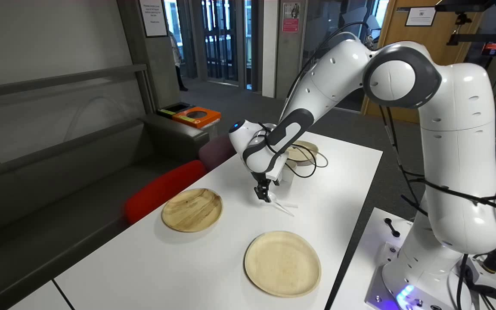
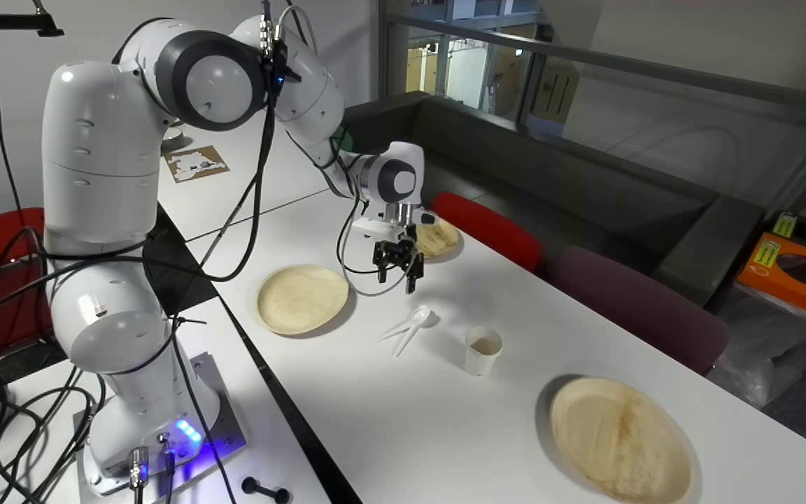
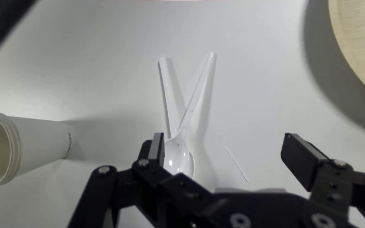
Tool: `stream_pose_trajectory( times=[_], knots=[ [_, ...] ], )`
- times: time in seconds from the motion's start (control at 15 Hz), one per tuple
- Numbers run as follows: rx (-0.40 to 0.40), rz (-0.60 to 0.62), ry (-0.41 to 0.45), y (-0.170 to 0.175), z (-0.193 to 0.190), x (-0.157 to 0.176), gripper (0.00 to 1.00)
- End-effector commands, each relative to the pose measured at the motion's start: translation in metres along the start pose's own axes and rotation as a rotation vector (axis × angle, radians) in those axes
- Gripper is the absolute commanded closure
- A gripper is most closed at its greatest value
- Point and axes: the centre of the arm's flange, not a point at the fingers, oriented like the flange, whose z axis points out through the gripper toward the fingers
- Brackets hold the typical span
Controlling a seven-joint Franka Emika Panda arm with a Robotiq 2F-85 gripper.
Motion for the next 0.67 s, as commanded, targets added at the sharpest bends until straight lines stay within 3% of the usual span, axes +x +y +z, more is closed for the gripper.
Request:
stream_pose_trajectory(
  times=[0.0, 0.6],
  knots=[
    [0.026, 0.03, -0.056, 0.019, 0.016, 0.008, 0.0],
    [0.018, 0.038, -0.057, 0.015, 0.03, 0.009, 0.0]
  ],
)
